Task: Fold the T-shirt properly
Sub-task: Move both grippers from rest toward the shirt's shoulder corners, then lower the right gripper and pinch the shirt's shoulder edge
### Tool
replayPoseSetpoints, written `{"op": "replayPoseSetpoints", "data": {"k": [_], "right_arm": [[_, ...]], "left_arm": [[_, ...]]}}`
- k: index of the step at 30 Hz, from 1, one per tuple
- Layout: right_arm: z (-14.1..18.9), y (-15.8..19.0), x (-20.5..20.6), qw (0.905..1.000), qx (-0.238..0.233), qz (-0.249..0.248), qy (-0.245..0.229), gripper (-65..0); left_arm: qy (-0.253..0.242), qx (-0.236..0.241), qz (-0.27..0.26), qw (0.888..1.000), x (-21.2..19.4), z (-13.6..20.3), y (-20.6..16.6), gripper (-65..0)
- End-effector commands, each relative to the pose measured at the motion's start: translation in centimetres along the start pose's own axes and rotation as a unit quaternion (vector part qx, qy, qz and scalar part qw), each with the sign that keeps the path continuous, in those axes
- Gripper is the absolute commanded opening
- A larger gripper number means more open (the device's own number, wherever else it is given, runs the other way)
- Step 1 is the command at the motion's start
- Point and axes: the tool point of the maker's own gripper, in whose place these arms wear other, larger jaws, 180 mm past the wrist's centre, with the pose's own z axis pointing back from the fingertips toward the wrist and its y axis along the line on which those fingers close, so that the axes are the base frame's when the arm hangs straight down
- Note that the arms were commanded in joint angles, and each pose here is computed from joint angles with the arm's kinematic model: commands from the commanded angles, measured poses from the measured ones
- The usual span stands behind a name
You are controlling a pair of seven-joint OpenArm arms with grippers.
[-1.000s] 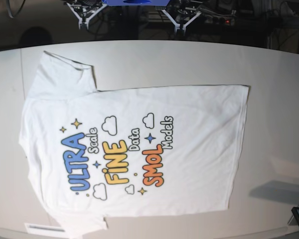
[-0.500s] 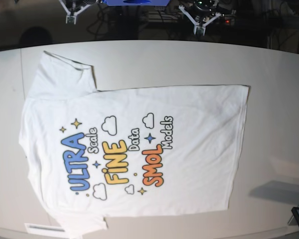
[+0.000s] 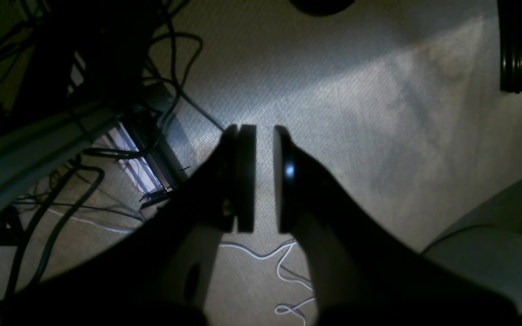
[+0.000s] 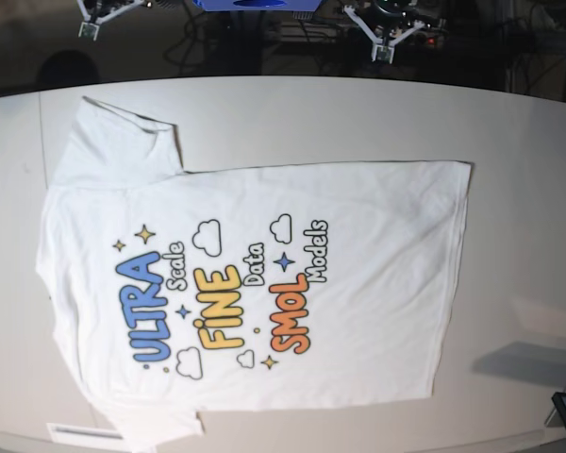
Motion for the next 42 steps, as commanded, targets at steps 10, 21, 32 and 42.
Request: {"op": "replayPoseSetpoints", "data": {"k": [10,21,32,42], "right_arm": [[3.1,-4.0,1.6,0.9976,-0.031,0.026,-0.057,-58.0],[8.8,-11.2,5.6,0.9850,-0.126,-0.015,-0.118,-58.0],[15.2,-12.9,12.5,0.9693,-0.154,0.011,-0.191,-58.0],[19.0,-11.1,21.6,0.9408,-0.147,0.005,-0.305,-57.6]], "left_arm": [[-0.063,0.059,0.015,0.996,1.3,5.3,4.8,-65.0],[-0.117,0.058,-0.009,0.991,4.1,9.6,5.3,-65.0],[-0.233,0.043,-0.031,0.971,12.0,16.5,4.0,-65.0],[-0.301,0.120,-0.032,0.945,17.2,19.3,9.2,-65.0]]}}
